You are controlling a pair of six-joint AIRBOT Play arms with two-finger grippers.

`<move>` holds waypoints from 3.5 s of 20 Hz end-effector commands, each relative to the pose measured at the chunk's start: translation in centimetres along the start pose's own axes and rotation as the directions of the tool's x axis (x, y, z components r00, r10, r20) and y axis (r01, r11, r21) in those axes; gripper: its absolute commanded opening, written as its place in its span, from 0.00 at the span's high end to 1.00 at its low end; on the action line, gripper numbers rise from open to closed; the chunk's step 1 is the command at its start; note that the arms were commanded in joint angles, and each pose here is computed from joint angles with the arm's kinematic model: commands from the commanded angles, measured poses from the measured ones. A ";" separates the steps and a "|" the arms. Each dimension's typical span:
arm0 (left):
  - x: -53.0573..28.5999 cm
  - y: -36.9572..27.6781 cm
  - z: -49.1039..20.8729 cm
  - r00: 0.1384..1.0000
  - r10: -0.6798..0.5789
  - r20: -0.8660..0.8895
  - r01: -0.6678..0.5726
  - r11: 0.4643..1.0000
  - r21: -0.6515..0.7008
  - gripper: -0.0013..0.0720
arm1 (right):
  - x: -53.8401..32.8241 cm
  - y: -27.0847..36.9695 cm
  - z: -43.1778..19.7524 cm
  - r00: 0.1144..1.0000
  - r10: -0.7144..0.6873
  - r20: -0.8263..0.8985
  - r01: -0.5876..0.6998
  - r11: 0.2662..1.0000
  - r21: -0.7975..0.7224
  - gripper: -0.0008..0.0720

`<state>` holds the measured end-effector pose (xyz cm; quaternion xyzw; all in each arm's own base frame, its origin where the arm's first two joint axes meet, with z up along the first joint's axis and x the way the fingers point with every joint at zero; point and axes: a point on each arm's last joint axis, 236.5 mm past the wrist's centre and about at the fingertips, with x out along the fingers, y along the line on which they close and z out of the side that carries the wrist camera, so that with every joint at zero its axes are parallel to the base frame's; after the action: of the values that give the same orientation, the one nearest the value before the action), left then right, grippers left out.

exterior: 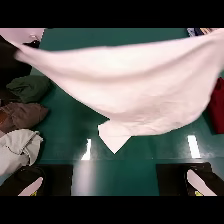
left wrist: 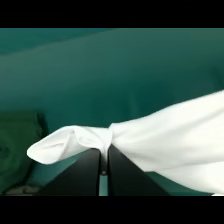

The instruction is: Fold the shirts.

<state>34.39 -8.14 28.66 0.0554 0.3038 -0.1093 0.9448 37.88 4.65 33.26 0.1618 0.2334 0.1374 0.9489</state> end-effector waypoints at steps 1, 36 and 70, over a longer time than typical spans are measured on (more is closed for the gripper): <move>8.0 0.2 -6.9 0.990 0.022 -0.142 -0.021 1.000 0.010 0.94 | 11.1 -0.5 -5.2 0.993 0.008 -0.119 -0.010 1.000 -0.020 0.97; 16.0 2.6 -15.3 0.892 0.140 -0.431 -0.121 0.990 0.070 0.94 | 9.9 1.2 -43.6 0.610 0.169 -0.774 0.280 0.868 0.411 0.33; -25.2 -3.9 13.2 0.739 -0.187 0.647 0.266 0.964 -0.025 0.94 | -21.9 8.0 8.7 0.875 -0.136 0.464 0.205 0.974 -0.101 0.97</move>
<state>19.47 -8.92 56.96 -0.0814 -0.0743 -0.2107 0.9713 20.81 1.36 53.09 0.0960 -0.0396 -0.0027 0.9946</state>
